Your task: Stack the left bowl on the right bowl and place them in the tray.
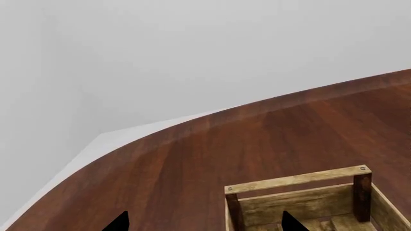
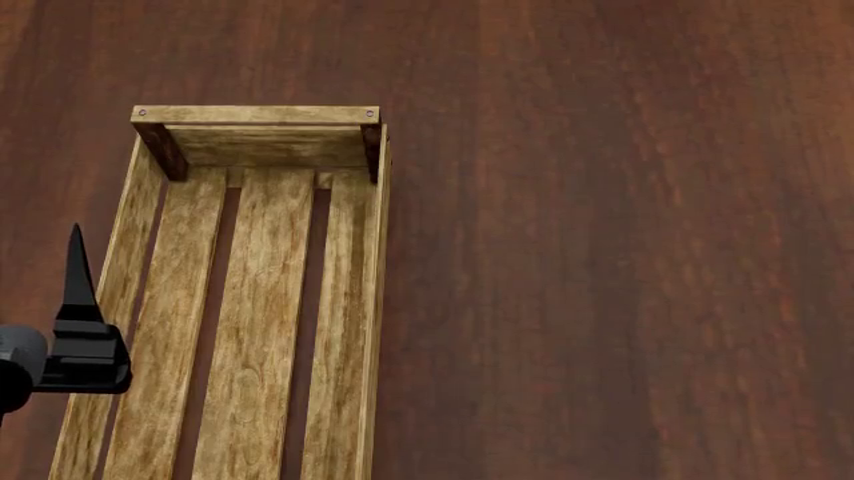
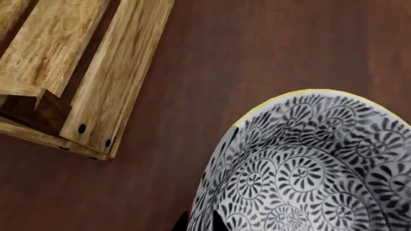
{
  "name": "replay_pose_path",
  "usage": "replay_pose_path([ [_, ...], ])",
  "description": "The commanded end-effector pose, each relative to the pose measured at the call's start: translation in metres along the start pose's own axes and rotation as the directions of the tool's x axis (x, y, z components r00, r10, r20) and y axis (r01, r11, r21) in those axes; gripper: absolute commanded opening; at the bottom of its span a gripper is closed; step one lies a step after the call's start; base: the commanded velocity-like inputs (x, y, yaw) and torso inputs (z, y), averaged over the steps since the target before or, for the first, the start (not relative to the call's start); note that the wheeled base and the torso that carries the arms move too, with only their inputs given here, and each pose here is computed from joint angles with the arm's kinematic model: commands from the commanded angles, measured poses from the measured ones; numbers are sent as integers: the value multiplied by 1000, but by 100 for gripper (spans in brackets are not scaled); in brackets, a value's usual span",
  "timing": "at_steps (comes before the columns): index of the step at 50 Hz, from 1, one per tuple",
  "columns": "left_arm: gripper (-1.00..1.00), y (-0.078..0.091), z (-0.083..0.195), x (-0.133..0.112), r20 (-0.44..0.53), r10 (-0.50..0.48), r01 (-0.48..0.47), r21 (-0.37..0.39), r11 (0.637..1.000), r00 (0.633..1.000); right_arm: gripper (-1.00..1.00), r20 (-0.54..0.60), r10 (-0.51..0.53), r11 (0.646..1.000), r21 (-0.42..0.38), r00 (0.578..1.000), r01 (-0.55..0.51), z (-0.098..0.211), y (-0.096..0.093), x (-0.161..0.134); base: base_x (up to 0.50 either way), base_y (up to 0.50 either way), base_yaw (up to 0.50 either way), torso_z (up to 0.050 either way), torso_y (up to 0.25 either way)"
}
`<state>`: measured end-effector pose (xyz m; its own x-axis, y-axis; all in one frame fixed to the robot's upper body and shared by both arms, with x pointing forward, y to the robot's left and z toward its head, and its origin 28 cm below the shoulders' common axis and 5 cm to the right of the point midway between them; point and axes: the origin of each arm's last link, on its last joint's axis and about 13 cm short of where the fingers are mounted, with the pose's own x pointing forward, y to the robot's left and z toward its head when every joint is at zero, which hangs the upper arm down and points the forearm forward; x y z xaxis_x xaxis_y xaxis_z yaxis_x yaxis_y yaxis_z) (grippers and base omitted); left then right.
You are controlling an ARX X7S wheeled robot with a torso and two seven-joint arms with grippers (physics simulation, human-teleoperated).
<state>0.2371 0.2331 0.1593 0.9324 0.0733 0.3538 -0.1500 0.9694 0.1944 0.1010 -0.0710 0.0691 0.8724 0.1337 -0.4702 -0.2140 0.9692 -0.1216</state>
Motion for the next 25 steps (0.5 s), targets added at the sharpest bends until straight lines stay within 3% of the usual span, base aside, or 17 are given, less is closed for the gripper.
replay_pose_path([
  [1, 100, 0, 0, 0, 0, 0, 0, 1, 1000, 1000, -100, 86, -20, 999, -26, 996, 22, 23, -2, -7, 0, 0, 0, 0, 0],
  [25, 100, 0, 0, 1, -2, 3, -3, 0, 1000, 1000, -100, 186, -66, 988, -127, 980, 91, 61, -9, -17, 0, 0, 0, 0, 0],
])
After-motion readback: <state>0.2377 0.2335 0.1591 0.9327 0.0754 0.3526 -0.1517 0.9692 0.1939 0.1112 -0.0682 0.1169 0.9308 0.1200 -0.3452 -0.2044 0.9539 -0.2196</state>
